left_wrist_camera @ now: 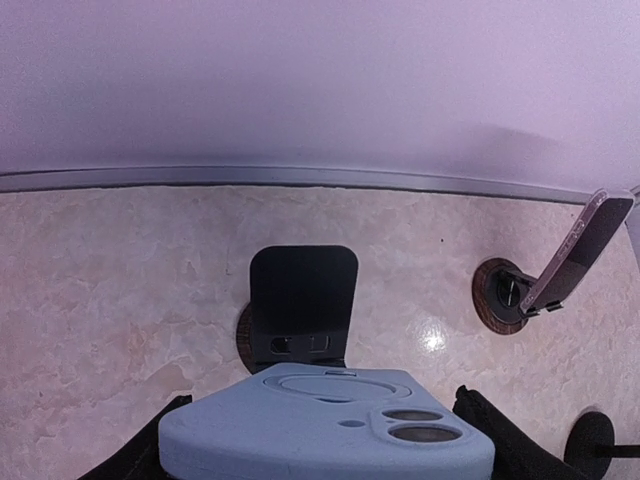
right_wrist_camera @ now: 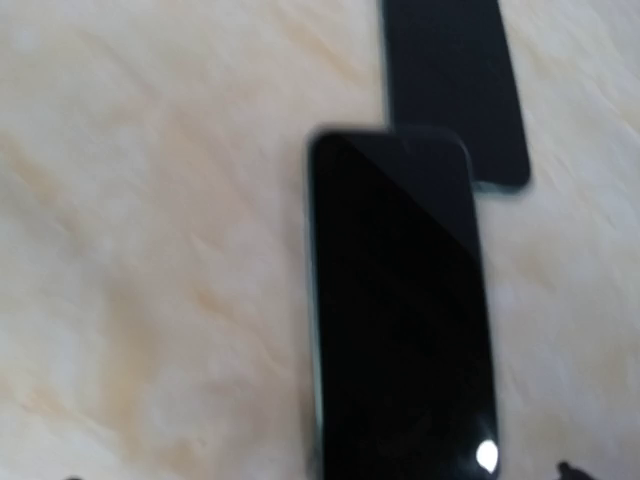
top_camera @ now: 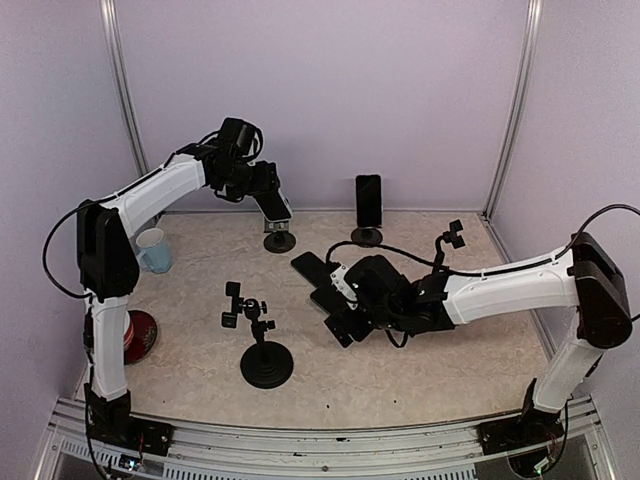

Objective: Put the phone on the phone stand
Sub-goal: Pass from the left arm to the right

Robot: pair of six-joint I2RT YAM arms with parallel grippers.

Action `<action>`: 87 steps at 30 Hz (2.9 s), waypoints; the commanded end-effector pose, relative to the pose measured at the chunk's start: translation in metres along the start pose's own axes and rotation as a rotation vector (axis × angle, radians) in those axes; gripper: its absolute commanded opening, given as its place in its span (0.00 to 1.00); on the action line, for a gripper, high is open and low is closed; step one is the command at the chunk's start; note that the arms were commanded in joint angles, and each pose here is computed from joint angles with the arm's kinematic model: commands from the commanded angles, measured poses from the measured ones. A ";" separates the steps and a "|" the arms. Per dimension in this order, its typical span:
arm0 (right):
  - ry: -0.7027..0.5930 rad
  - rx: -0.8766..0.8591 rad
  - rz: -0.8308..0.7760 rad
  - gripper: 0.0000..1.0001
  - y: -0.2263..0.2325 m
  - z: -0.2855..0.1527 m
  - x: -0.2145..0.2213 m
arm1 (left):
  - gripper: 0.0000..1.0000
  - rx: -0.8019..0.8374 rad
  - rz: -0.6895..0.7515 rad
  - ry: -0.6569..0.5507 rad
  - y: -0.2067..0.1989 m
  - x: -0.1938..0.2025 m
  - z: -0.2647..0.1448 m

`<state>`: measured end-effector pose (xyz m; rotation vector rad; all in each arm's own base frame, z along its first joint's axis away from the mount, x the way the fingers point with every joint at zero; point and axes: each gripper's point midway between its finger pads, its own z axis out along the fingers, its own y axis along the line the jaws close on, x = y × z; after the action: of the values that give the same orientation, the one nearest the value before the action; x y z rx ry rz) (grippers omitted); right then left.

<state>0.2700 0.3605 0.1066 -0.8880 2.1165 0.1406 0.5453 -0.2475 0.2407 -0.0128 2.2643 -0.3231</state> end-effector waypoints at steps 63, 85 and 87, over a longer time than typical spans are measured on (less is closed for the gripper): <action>-0.495 -0.429 0.081 0.00 -0.030 -0.021 -0.208 | 0.53 0.726 0.151 -0.137 -0.115 0.033 -0.181; -0.469 -0.425 0.083 0.00 -0.014 -0.013 -0.204 | 0.88 0.687 0.087 -0.210 -0.112 0.006 -0.184; -0.466 -0.424 0.080 0.00 -0.013 -0.013 -0.203 | 0.98 0.689 0.081 -0.208 -0.112 0.005 -0.183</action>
<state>0.3605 0.4527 0.2497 -0.9077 1.7491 0.7584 0.3988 -0.3127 0.3185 0.3681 2.0144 -0.9235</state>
